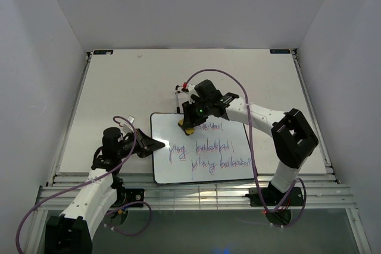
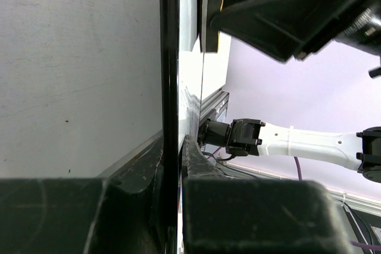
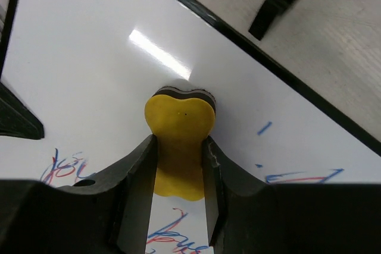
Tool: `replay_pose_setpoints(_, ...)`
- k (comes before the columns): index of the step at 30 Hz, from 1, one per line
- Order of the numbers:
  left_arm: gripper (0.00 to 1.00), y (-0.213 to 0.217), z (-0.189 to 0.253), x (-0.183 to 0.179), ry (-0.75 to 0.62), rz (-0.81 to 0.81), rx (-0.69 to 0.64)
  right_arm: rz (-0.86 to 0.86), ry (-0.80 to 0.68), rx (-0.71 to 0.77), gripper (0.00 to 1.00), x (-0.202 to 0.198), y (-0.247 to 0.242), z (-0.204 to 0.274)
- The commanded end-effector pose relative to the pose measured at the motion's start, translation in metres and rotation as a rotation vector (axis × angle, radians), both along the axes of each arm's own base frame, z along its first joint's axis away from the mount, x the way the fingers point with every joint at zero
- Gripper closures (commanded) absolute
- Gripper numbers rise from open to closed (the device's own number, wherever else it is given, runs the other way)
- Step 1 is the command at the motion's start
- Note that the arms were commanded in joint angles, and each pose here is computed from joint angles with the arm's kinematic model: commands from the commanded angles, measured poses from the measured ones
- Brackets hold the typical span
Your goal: Erase the whiteboard
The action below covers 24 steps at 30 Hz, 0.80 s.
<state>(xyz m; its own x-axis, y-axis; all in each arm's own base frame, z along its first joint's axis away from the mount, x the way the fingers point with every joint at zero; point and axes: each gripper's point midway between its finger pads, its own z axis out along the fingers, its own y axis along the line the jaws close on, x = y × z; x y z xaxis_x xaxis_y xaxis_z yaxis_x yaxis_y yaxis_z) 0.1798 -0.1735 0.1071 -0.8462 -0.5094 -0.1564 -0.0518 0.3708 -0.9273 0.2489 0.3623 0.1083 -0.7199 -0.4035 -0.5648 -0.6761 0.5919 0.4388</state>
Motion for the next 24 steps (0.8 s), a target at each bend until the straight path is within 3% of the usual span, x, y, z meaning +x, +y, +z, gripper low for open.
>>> replay_pose_setpoints(1,1.00,0.011,-0.007,0.014,-0.024,0.076,0.080,-0.080,0.040,-0.076,0.79,0.014,-0.042,-0.027)
replay_pose_setpoints(12,1.00,0.013,-0.011,0.015,-0.015,0.088,0.092,-0.325,0.134,-0.159,0.79,0.014,-0.172,-0.068)
replay_pose_setpoints(19,1.00,0.011,-0.011,0.015,-0.017,0.074,0.093,-0.236,0.118,-0.080,0.79,0.016,-0.132,-0.045)
replay_pose_setpoints(24,1.00,0.011,-0.011,0.013,-0.026,0.069,0.088,-0.116,0.068,0.000,0.79,0.010,-0.064,-0.012)
